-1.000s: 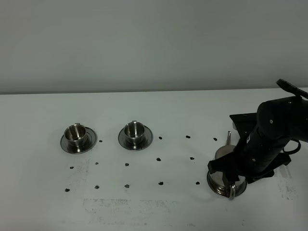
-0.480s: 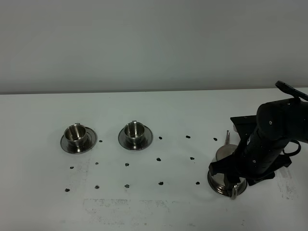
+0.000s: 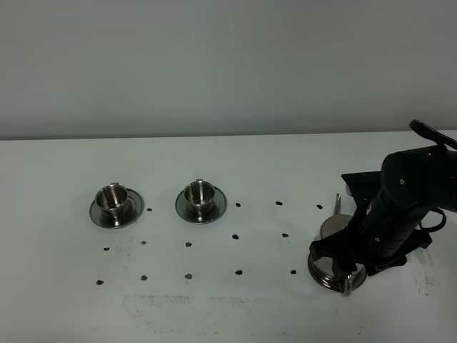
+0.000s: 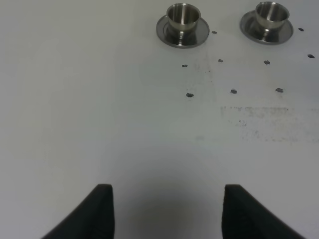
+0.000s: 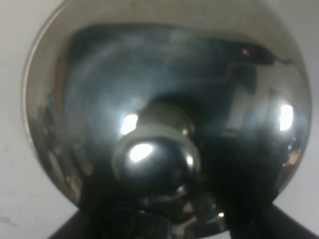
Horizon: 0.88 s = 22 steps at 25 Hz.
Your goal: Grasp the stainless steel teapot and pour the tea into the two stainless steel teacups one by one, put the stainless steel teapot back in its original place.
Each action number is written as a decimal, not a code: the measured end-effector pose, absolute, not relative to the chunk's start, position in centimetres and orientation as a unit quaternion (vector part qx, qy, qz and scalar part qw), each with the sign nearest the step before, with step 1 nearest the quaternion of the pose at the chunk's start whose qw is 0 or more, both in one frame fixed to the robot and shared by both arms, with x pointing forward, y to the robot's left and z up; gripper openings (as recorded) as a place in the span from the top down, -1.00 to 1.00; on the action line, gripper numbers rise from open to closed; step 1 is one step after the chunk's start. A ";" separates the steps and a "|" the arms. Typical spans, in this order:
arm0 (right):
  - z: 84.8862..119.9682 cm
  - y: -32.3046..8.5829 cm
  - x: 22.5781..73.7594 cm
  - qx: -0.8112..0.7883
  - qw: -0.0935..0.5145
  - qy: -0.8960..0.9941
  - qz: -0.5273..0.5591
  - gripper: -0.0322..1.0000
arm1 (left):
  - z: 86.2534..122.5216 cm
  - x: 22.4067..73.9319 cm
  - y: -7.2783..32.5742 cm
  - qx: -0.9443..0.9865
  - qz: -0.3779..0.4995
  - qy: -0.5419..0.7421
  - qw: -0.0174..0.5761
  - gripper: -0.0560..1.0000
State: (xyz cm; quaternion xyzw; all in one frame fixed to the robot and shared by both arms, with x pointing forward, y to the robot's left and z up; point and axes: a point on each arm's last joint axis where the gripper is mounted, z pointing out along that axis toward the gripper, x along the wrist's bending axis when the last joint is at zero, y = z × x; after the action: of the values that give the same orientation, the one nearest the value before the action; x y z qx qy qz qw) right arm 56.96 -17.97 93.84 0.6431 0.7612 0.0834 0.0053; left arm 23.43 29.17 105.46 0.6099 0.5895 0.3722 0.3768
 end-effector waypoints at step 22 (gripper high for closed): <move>93.8 -17.9 56.8 0.640 -0.003 0.764 0.081 0.53 | 105.5 23.4 29.2 0.610 0.372 0.589 0.377 -0.12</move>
State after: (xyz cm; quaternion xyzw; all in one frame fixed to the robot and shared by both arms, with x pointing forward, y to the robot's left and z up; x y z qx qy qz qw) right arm 56.82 -17.91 93.83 0.6399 0.7642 0.0807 -0.0026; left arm 23.43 29.17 105.46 0.6099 0.5895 0.3722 0.3768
